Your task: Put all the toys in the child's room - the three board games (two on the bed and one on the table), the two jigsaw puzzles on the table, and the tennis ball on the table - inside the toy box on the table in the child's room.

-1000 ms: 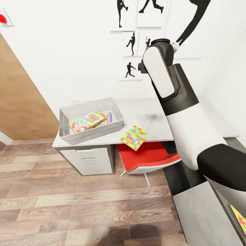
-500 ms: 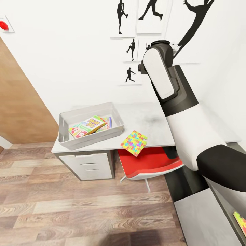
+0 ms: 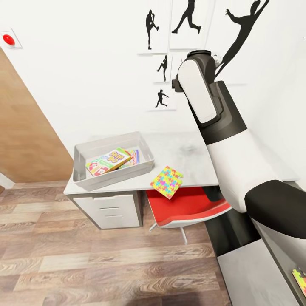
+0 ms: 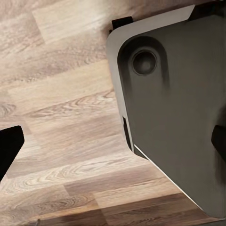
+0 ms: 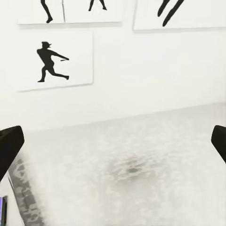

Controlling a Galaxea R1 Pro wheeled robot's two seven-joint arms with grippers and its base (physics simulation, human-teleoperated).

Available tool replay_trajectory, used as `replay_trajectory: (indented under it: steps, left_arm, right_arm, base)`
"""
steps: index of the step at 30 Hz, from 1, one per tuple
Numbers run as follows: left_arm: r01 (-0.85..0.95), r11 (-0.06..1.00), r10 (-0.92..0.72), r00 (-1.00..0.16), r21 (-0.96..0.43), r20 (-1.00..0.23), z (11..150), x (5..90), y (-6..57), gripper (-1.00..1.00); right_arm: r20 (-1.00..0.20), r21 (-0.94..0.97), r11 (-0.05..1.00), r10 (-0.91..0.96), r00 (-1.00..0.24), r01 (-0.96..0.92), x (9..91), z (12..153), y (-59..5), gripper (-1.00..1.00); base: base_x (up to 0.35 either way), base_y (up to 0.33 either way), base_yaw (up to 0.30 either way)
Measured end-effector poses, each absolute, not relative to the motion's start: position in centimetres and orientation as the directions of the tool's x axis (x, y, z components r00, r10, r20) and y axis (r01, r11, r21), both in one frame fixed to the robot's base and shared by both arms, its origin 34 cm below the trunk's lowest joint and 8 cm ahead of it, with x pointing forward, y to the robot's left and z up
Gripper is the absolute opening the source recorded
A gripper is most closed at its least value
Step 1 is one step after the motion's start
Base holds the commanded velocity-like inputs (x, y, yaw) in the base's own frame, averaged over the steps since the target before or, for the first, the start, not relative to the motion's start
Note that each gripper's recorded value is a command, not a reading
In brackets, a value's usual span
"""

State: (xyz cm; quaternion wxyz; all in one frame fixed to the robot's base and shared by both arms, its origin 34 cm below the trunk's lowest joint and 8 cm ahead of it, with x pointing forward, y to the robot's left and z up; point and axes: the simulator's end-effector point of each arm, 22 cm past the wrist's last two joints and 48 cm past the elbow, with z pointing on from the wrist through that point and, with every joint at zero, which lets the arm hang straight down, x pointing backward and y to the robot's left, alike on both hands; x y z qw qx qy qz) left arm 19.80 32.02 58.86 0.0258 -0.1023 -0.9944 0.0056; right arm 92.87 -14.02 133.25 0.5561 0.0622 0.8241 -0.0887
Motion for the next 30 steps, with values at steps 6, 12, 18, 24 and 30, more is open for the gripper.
replay_trajectory:
  steps: [6, 12, 18, 24, 30]
  left_arm:
    - [0.204, 0.979, 0.205, -0.978, -0.014, 0.04, 59.0, 20.2, 32.0, 1.0]
    - [0.203, 0.979, 0.204, -0.979, -0.012, 0.031, 59.1, 20.6, 32.1, 1.0]
    - [0.203, 0.979, 0.203, -0.979, -0.009, 0.021, 59.2, 21.0, 32.1, 1.0]
    - [0.202, 0.979, 0.202, -0.979, -0.007, 0.011, 59.3, 21.4, 32.1, 1.0]
    - [0.202, 0.979, 0.202, -0.979, -0.005, 0.002, 59.4, 21.7, 32.1, 1.0]
  right_arm:
    - [-0.931, -0.075, 0.976, 0.004, -0.364, 0.203, 92.5, 134.1, -14.0, 1.0]
    - [-0.935, -0.073, 0.976, 0.004, -0.354, 0.204, 92.1, 135.0, -14.1, 1.0]
    - [-0.938, -0.077, 0.973, 0.003, -0.347, 0.216, 91.8, 135.6, -14.3, 1.0]
    - [-0.936, -0.081, 0.972, 0.002, -0.353, 0.219, 91.4, 135.3, -14.4, 1.0]
    - [-0.938, -0.079, 0.972, 0.002, -0.346, 0.22, 91.0, 136.0, -14.4, 1.0]
  base:
    - [0.097, 0.0, 0.0]
    - [0.132, 0.0, 0.0]
    - [0.025, 0.0, 0.0]
    - [0.004, 0.0, 0.0]
    - [0.057, 0.023, 0.0]
